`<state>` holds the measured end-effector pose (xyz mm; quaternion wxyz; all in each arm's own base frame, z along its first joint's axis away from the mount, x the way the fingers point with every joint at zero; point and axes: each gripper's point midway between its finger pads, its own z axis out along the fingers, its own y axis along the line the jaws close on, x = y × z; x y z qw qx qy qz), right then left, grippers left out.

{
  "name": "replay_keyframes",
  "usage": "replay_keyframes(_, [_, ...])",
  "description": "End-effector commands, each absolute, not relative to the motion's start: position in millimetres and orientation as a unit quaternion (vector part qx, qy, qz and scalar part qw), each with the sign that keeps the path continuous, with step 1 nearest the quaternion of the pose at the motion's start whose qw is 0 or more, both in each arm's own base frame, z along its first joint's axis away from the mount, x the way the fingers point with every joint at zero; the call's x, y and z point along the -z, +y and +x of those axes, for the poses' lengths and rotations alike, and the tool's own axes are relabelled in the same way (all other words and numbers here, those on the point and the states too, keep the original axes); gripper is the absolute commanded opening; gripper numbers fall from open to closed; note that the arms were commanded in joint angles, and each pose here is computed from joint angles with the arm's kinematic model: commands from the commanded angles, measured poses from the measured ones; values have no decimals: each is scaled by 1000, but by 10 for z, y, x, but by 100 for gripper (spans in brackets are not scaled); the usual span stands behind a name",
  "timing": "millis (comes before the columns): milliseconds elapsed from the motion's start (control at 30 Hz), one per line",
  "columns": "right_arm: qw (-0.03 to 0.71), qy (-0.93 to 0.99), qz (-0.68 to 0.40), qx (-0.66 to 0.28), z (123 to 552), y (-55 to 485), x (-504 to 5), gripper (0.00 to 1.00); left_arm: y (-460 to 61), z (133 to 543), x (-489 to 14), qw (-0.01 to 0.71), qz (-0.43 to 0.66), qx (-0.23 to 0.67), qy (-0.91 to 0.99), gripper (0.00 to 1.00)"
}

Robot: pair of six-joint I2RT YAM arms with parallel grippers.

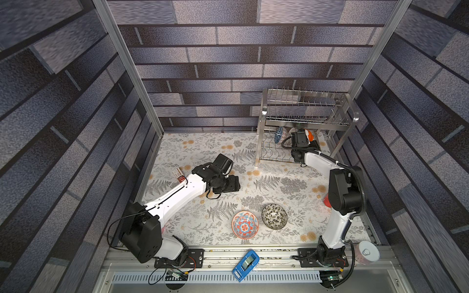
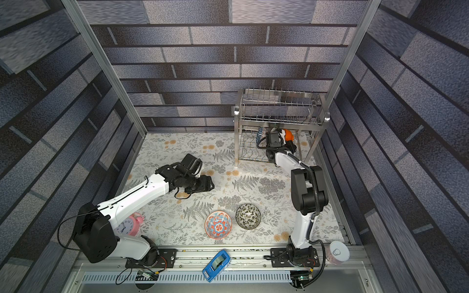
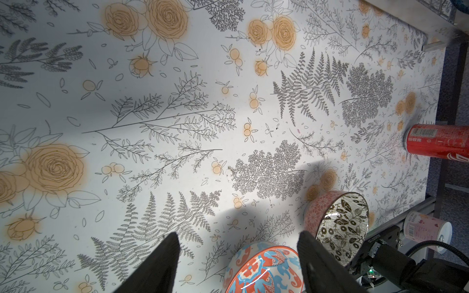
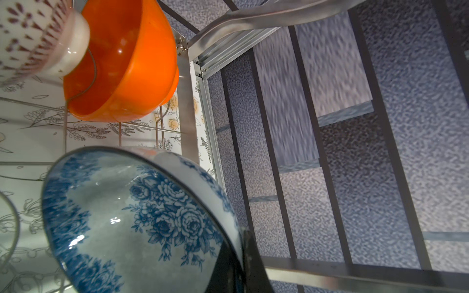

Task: Load bowls into a dish rack
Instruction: Place the bowl in the dish rack.

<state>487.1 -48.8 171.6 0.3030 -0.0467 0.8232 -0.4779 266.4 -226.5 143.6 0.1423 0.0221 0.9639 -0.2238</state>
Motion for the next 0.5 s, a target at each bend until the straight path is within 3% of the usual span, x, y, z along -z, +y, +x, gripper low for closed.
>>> replay_keyframes(0, [314, 802, -24, 508, 4986, -556, -1848, 0, -2235, 2671, -1475, 144, 24, 222, 964, 76])
replay_keyframes(467, [306, 778, -24, 549, 5099, -592, -1860, 0, -2187, 2697, -1445, 142, 17, 221, 965, 76])
